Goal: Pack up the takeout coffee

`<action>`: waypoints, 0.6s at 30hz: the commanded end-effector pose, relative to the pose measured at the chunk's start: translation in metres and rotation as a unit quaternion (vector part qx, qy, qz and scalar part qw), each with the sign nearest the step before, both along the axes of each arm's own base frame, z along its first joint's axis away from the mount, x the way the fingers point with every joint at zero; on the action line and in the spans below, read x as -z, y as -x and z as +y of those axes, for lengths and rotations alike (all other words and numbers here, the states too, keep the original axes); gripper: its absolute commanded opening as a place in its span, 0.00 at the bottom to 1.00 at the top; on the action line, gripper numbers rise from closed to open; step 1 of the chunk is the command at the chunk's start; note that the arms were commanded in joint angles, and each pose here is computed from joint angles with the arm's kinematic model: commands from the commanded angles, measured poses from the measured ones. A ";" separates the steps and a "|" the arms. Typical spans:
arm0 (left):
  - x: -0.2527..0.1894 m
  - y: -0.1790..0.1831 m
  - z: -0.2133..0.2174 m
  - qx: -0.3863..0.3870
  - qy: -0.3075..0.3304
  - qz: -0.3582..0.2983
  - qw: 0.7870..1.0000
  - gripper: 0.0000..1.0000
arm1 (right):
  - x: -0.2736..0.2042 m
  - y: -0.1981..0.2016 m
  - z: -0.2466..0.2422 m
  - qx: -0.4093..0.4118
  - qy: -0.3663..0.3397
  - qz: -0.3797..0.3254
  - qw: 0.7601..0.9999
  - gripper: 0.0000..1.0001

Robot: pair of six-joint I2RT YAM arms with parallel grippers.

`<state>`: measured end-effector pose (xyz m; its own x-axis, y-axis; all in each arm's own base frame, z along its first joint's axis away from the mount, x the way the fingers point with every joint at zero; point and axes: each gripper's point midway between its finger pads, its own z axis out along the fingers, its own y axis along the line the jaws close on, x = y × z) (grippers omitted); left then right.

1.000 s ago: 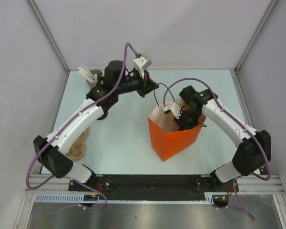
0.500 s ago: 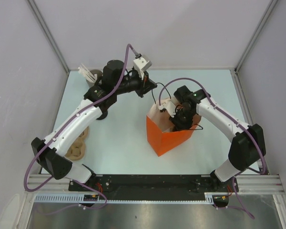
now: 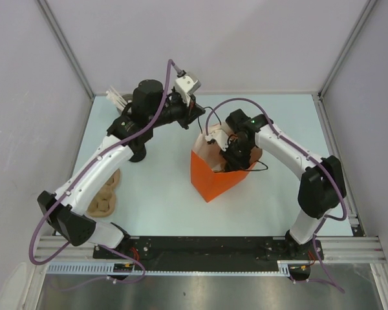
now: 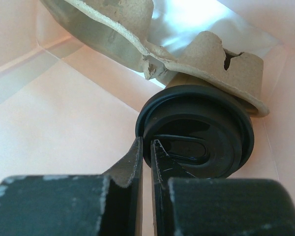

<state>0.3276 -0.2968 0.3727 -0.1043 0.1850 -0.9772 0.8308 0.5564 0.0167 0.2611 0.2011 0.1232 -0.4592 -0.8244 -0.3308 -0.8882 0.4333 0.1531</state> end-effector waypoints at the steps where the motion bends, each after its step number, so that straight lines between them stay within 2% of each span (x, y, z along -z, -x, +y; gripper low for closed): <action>1: -0.070 0.010 0.020 -0.015 0.047 -0.090 0.995 0.00 | 0.010 -0.009 0.004 0.017 0.007 0.016 1.000 0.00; 18: -0.056 -0.007 0.035 -0.034 0.053 -0.074 0.995 0.00 | 0.030 -0.019 0.000 0.025 0.027 0.039 0.999 0.00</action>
